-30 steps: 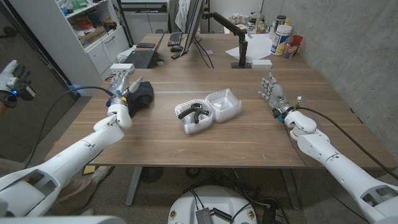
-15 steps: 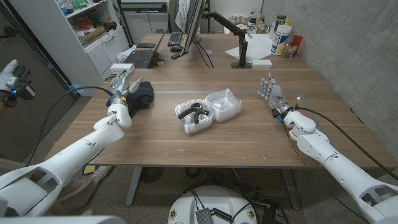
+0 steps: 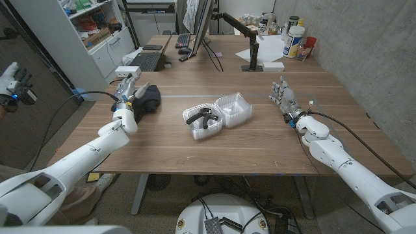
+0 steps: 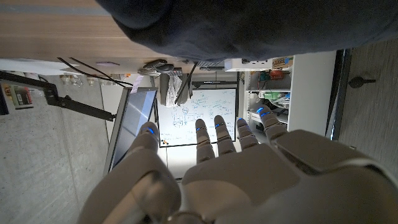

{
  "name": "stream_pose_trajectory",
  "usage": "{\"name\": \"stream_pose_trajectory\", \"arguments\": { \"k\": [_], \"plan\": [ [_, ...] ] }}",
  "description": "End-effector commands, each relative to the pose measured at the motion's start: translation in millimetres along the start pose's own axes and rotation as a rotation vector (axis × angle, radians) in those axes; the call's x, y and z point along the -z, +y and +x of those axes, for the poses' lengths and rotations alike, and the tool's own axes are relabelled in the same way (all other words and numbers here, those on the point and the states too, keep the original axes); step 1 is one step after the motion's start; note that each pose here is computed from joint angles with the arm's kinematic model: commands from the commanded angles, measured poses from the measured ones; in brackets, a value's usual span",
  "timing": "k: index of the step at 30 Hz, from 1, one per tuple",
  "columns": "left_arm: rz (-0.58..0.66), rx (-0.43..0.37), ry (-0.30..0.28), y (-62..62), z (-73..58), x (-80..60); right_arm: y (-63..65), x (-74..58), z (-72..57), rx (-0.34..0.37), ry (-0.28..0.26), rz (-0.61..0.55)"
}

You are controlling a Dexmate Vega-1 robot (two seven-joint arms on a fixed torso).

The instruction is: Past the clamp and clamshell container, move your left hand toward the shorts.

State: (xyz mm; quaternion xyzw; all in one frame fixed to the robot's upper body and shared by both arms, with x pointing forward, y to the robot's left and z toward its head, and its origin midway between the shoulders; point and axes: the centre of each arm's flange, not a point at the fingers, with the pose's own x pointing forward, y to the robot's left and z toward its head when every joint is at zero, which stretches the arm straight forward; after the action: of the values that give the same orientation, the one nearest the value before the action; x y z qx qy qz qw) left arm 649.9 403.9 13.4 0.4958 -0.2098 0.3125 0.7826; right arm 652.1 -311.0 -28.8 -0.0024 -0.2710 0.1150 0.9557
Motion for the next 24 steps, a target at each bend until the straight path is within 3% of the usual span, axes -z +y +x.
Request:
{"name": "stream_pose_trajectory", "arguments": {
  "k": [1, 24],
  "plan": [
    [0.013, 0.020, 0.006, -4.1, -0.2, 5.8, 0.2, 0.2, 0.4, 0.002, -0.001, -0.002],
    [0.024, 0.039, 0.020, -12.7, -0.7, 8.2, 0.1, -1.4, 2.2, -0.010, -0.002, -0.001]
  ]
}}
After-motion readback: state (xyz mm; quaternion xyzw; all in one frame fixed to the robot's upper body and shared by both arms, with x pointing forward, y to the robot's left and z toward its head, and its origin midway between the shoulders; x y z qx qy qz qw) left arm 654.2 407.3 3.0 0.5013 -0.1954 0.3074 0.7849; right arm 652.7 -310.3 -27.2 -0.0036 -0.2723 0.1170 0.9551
